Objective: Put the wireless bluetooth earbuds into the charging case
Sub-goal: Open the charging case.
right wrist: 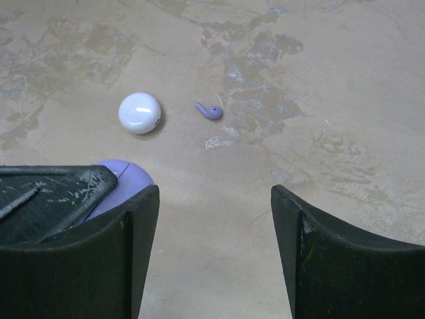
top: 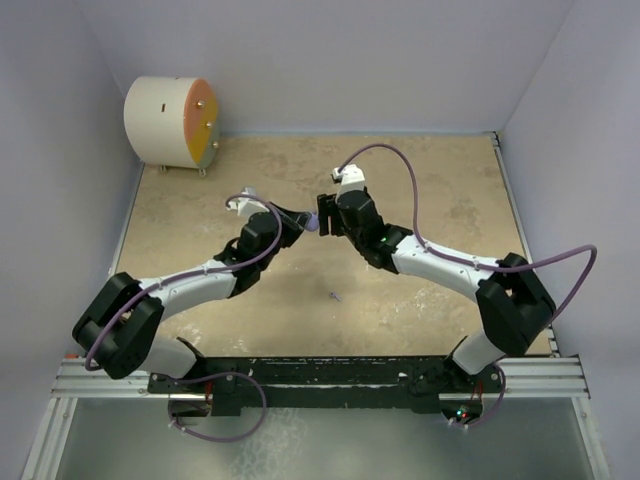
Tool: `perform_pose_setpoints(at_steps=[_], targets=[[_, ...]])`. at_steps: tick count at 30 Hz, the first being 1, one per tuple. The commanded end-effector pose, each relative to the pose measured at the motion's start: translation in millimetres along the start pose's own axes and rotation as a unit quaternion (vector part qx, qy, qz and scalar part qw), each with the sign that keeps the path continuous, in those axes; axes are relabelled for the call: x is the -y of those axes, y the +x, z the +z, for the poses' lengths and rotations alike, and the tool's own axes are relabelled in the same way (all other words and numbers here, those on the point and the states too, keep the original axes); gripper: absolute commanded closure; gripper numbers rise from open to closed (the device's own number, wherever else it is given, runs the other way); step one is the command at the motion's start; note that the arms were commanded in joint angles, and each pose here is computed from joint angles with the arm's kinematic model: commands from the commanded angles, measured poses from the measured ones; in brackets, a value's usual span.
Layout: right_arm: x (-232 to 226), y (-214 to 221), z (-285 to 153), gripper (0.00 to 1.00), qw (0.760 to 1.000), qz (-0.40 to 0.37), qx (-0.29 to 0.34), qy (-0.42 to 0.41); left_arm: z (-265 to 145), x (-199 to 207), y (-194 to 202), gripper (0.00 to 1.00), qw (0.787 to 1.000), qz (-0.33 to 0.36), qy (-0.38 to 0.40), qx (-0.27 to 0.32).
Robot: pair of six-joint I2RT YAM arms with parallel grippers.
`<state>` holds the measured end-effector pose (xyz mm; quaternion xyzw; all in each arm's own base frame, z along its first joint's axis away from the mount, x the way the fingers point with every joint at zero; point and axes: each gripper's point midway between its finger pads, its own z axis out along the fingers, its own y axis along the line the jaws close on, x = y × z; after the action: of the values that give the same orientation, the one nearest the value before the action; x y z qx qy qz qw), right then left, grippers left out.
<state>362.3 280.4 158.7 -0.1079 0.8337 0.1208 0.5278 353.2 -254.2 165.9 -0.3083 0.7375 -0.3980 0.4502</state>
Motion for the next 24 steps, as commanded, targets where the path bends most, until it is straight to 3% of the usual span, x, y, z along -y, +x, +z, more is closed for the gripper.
perform_pose_setpoints(at_steps=[1, 24], targets=[[-4, -18, 7, 0.29, 1.0, -0.001, 0.018, 0.007, 2, 14, -2, 1.0, 1.0, 0.009, 0.013, 0.004], [-14, -4, 27, 0.29, 1.0, -0.004, -0.003, -0.003, 10, 26, 5, 1.0, 1.0, 0.002, 0.028, -0.012]])
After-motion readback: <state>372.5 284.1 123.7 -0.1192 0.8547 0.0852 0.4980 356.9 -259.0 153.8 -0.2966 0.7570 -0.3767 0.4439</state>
